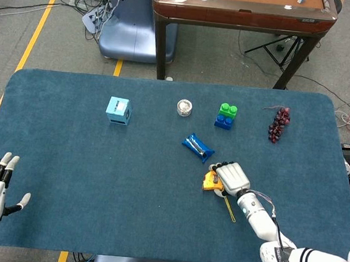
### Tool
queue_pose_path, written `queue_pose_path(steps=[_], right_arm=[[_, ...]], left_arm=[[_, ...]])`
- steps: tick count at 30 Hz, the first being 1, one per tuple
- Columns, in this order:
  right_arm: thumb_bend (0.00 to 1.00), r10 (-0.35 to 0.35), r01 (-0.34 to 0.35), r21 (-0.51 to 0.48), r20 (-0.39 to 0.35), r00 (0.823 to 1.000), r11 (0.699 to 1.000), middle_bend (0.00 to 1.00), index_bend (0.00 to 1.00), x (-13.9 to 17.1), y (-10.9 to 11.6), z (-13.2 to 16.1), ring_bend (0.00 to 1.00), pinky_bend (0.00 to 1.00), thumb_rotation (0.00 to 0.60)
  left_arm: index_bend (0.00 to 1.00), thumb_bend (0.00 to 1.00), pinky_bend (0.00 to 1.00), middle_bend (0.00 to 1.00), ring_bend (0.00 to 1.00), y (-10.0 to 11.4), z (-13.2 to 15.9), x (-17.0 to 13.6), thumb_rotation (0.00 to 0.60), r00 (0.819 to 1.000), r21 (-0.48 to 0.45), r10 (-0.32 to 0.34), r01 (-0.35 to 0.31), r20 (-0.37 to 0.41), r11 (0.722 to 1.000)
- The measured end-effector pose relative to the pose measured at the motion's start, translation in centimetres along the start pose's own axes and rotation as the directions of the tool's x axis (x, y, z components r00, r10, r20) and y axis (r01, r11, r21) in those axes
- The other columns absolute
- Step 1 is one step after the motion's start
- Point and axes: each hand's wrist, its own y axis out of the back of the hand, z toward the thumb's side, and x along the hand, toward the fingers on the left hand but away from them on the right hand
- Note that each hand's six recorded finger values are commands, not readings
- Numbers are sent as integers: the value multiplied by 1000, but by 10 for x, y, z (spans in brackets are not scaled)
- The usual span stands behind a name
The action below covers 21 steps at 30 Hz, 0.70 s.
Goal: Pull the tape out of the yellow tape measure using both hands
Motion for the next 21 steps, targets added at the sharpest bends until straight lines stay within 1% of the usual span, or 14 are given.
queue_pose_path(steps=[1,4,8,12,16,21], right_arm=[[547,0,0,-6,1,1000,1000,466,457,1,0,0,366,335,600],[585,-1,1,-39,1,1000,999,504,497,2,3,2,400,348,600],[628,-23,22,-101,-7,1000,995,526,518,4,12,9,433,359,600],[643,-71,68,-148,-15,997,987,530,522,5,30,20,443,359,600],[643,-119,111,-186,-29,993,976,531,523,4,51,38,445,359,600],[643,-153,146,-228,-15,988,963,532,524,1,70,58,448,359,600]], left_arm=[[11,240,0,0,0,1,2,1,600,1000,-1,-1,1,6,1000],[10,240,0,0,0,1,5,7,600,1000,-12,-10,10,19,1000],[8,240,0,0,0,2,14,21,600,998,-35,-31,33,48,999],[7,240,0,0,0,4,26,40,600,995,-69,-53,58,79,996],[4,240,0,0,0,8,46,65,600,990,-131,-65,81,122,988],[0,240,0,0,0,4,76,90,600,979,-199,-109,143,170,970]])
